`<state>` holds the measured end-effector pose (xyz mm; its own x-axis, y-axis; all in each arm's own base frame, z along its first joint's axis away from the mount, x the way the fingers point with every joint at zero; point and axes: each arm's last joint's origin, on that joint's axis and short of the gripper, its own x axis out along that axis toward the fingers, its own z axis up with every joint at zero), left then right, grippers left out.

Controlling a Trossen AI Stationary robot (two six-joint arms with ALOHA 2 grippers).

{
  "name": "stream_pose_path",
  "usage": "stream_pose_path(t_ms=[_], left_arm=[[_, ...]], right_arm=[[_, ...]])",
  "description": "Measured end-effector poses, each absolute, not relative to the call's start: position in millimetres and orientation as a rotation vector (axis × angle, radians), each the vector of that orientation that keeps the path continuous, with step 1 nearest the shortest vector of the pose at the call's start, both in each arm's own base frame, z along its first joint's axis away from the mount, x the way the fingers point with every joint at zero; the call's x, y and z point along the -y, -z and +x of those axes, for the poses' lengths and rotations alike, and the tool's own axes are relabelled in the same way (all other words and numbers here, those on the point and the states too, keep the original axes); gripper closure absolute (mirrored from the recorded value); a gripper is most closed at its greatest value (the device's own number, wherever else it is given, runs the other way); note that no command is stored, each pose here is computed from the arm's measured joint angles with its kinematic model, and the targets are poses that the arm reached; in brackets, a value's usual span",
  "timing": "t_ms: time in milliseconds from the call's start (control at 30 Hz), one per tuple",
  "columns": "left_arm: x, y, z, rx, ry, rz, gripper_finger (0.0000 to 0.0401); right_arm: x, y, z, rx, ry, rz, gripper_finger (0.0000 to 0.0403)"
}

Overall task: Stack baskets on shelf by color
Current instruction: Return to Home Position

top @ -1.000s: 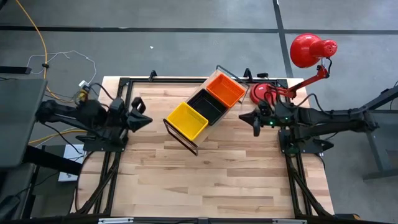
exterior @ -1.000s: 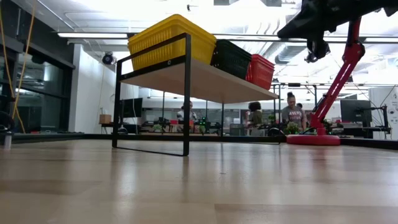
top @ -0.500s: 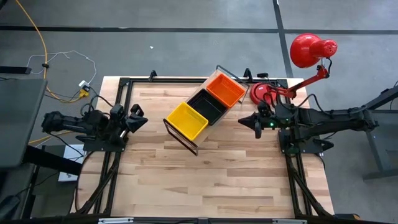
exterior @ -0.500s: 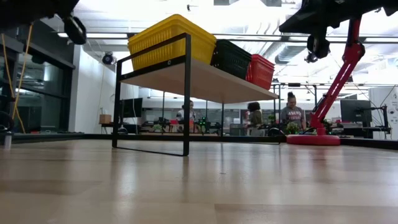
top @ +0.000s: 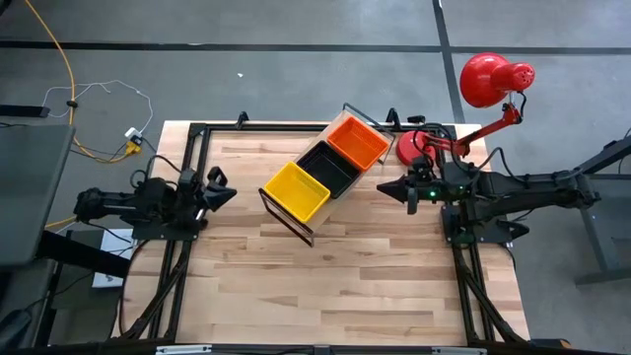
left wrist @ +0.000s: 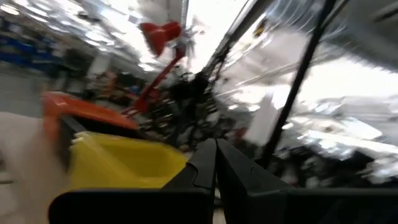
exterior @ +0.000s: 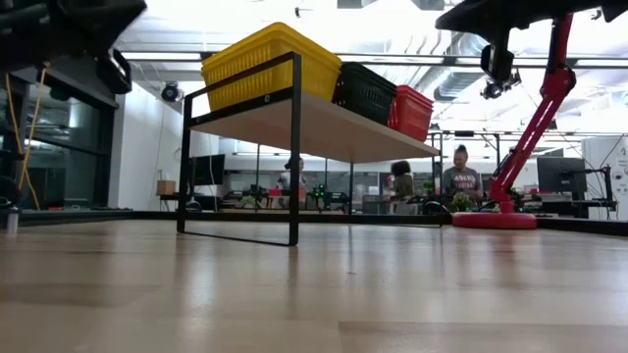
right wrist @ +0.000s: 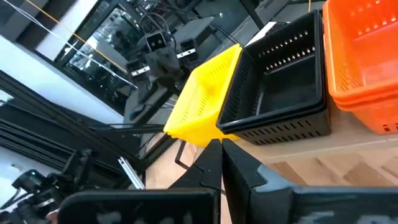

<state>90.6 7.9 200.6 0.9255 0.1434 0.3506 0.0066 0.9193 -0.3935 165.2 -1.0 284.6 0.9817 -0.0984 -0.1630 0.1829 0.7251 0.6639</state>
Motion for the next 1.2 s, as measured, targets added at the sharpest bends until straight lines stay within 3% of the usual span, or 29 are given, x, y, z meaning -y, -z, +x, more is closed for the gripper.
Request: stream_pose_path(t_ms=[567, 867, 1200], left_arm=[[-9, -170, 97, 0.061, -0.182, -0.285, 0.0400], [-10, -170, 97, 0.062, -0.184, -0.285, 0.0400], [-9, -170, 96, 0.065, -0.183, -0.285, 0.0400]], right_arm=[[-6, -291, 134, -0.151, -0.009, 0.558, 0.0403], [-11, -245, 109, -0.042, -0.097, 0.540, 0.0403], [-4, -223, 82, 0.167, -0.067, 0.528, 0.0403]])
